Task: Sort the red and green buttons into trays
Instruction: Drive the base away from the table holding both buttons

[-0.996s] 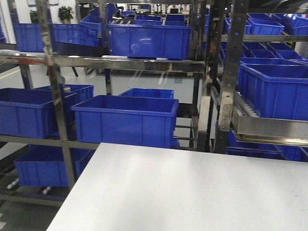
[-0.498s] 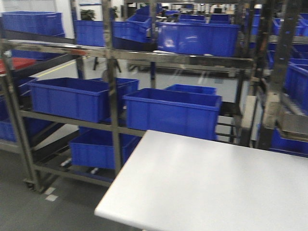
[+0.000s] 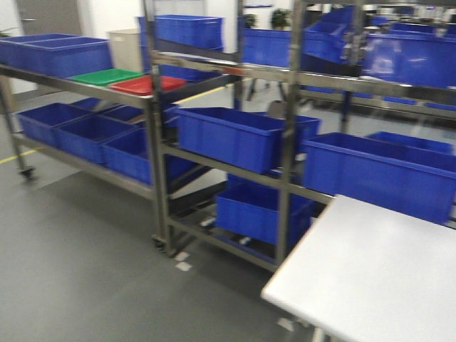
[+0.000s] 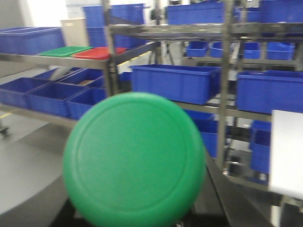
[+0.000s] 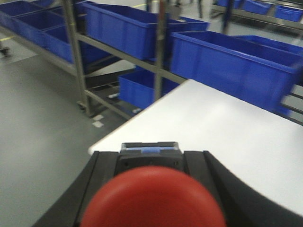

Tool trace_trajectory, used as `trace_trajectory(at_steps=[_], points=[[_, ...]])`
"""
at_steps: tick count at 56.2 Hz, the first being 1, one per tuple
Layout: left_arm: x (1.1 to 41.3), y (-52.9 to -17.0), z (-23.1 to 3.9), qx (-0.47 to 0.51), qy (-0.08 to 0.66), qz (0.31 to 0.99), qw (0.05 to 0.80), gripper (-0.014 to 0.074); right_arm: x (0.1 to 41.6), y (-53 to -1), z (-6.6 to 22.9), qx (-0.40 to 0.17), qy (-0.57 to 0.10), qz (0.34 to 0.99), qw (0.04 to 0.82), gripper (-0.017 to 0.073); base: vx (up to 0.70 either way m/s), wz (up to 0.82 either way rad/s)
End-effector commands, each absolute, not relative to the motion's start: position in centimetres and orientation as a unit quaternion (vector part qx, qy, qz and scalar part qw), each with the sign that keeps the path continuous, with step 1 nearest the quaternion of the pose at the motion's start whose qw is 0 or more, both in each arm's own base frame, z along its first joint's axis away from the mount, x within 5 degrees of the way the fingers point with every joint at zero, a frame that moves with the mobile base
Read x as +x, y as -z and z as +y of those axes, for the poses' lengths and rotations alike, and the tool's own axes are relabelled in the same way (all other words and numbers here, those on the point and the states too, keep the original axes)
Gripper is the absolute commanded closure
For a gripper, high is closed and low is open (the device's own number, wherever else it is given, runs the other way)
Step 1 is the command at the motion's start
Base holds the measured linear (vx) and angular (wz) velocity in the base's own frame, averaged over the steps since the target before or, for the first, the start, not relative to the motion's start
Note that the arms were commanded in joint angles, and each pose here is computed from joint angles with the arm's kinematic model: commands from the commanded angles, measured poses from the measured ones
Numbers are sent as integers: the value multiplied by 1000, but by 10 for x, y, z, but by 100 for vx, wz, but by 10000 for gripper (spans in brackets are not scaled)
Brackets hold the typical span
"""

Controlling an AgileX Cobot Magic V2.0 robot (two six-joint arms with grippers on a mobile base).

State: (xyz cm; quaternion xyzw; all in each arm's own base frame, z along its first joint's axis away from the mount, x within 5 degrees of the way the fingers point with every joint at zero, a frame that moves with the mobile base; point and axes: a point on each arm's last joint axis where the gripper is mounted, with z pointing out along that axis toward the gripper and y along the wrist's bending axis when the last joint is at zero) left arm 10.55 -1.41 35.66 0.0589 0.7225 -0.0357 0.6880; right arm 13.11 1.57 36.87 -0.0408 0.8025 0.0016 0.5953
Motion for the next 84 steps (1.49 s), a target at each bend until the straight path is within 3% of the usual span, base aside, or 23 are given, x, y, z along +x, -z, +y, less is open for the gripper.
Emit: trace_trajectory(at_steps=[1,84], points=[[104,-376,-15,54,45,680,730,594,130,-385,17,-56,-2,768,637,568,-3,69],[104,-376,-15,53,45,680,730,594,130,-385,17,-55,-1,771,634,568,17,48]])
